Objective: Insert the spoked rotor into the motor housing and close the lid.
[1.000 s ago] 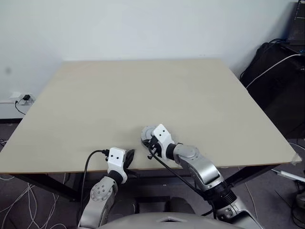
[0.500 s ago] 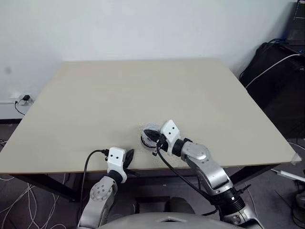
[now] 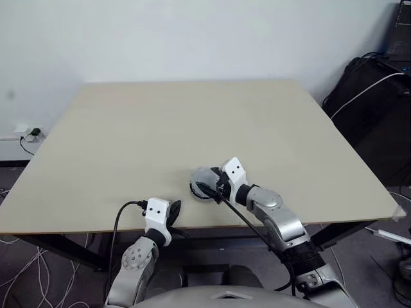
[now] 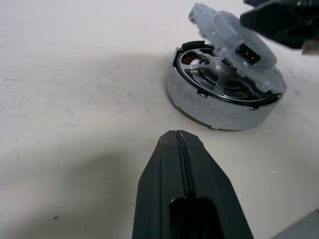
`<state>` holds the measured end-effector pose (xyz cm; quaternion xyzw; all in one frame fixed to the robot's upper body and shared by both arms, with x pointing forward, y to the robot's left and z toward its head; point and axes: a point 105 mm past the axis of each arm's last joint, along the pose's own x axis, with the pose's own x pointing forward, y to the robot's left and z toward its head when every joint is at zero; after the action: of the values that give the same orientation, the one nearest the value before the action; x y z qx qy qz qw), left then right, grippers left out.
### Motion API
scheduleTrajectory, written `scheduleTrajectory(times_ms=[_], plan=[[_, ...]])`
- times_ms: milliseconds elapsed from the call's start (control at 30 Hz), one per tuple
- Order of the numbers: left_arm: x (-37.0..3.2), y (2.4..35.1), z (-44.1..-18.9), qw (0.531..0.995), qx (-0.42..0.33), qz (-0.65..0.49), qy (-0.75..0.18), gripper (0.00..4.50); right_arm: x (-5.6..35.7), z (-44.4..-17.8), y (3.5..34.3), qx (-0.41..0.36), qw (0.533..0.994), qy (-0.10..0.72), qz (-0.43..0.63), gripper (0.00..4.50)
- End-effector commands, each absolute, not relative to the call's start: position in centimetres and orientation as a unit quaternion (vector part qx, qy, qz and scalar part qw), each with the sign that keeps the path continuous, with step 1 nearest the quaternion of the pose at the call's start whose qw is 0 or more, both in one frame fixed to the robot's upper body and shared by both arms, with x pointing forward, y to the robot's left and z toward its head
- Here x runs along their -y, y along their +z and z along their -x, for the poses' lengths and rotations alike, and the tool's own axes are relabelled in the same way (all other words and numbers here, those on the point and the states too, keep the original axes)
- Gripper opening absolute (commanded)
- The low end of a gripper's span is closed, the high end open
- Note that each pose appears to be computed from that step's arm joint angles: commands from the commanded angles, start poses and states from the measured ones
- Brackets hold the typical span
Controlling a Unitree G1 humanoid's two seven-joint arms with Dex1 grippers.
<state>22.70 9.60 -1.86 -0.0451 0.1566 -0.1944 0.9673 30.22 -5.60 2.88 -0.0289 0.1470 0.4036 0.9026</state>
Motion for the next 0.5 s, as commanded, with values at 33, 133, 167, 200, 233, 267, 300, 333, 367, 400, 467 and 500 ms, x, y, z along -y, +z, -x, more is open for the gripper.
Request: scheduleTrajectory(times_ms=[33, 133, 167, 200, 233, 267, 300, 333, 367, 400, 467, 500], plan=[[-9.8, -0.3, -23.3, 0.973, -0.125, 0.04, -0.192, 0.0, 5.4, -31.0, 3.9, -0.137, 0.905, 0.402, 0.01, 4.48], [-9.8, -0.3, -23.3, 0.973, -0.125, 0.04, -0.191, 0.0, 5.4, -31.2, 3.7, -0.144, 0.904, 0.402, 0.008, 4.48], [-9.8, -0.3, -23.3, 0.973, -0.125, 0.04, -0.191, 0.0, 5.4, -31.2, 3.5, -0.148, 0.904, 0.4, 0.008, 4.48], [-9.8, -0.3, -23.3, 0.973, -0.124, 0.04, -0.191, 0.0, 5.4, -31.3, 3.4, -0.152, 0.904, 0.398, 0.009, 4.48], [-9.8, -0.3, -23.3, 0.973, -0.124, 0.04, -0.191, 0.0, 5.4, -31.4, 3.2, -0.155, 0.905, 0.397, 0.011, 4.48], [-9.8, -0.3, -23.3, 0.973, -0.124, 0.04, -0.191, 0.0, 5.5, -31.5, 3.1, -0.159, 0.905, 0.393, 0.012, 4.48], [-9.8, -0.3, -23.3, 0.973, -0.124, 0.04, -0.191, 0.0, 5.4, -31.5, 3.0, -0.161, 0.906, 0.392, 0.012, 4.48], [-9.8, -0.3, -23.3, 0.973, -0.124, 0.04, -0.191, 0.0, 5.4, -31.6, 2.9, -0.162, 0.906, 0.391, 0.011, 4.48], [-9.8, -0.2, -23.3, 0.973, -0.124, 0.04, -0.191, 0.0, 5.4, -31.7, 2.8, -0.164, 0.906, 0.389, 0.01, 4.48], [-9.8, -0.2, -23.4, 0.973, -0.124, 0.04, -0.191, 0.0, 5.4, -31.7, 2.7, -0.167, 0.906, 0.388, 0.01, 4.48], [-9.8, -0.2, -23.3, 0.973, -0.124, 0.04, -0.19, 0.0, 5.4, -31.7, 2.4, -0.173, 0.906, 0.386, 0.011, 4.48], [-9.8, -0.2, -23.3, 0.973, -0.124, 0.04, -0.189, 0.0, 5.3, -31.7, 2.2, -0.176, 0.905, 0.387, 0.012, 4.48]])
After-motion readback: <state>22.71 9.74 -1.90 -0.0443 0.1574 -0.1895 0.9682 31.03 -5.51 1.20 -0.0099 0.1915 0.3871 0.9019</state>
